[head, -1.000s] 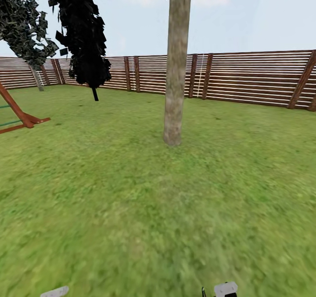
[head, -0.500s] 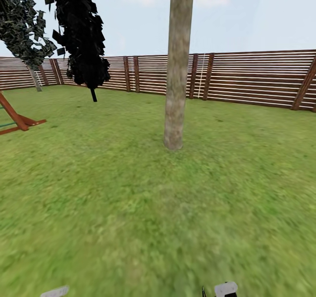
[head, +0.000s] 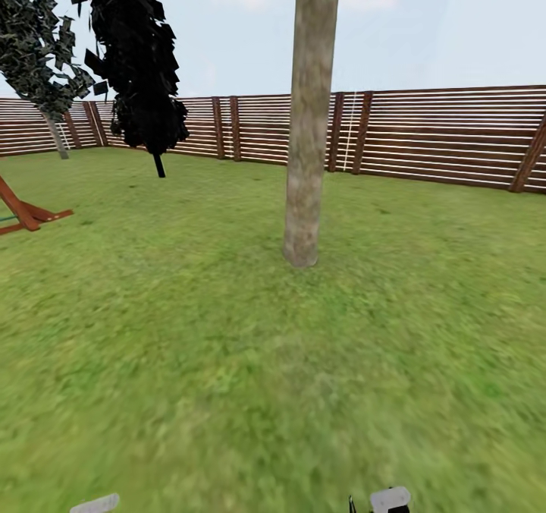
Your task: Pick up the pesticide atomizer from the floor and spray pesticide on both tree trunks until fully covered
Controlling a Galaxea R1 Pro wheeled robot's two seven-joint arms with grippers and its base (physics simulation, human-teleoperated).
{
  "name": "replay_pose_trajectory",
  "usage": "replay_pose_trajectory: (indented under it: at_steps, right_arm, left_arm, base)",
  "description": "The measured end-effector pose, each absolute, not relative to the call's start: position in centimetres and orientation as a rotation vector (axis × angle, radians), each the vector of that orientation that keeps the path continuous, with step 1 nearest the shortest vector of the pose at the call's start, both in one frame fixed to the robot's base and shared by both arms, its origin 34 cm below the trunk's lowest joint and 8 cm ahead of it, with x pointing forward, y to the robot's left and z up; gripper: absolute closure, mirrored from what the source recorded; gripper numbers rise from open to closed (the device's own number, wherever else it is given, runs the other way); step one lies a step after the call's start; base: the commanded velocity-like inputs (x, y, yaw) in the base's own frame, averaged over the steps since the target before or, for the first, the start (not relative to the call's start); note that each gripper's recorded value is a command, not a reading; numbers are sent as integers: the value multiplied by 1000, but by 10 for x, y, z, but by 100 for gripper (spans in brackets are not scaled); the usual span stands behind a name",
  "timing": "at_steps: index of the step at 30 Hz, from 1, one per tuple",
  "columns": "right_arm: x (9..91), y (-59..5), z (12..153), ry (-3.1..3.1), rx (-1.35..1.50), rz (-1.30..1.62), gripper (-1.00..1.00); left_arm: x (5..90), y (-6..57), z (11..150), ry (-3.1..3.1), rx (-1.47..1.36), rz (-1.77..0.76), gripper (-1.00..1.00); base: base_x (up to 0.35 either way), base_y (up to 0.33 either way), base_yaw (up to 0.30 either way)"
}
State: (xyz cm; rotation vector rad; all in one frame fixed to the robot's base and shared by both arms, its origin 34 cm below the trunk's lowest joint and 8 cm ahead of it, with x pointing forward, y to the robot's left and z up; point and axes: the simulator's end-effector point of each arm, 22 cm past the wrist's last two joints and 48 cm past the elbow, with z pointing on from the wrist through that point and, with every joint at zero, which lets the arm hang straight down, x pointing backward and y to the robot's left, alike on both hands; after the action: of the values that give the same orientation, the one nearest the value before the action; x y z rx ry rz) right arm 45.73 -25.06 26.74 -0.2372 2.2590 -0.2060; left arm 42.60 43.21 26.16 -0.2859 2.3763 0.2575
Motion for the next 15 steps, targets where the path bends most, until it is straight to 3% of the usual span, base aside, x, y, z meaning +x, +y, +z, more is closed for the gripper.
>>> replay_pose_trajectory:
  at_steps: [15]
  right_arm:
    - [457, -251, 267, 2259, -236, -207, -100]
  left_arm:
    - [419, 431, 258, 2392, -292, 257, 100]
  base:
    - [339, 0, 0]
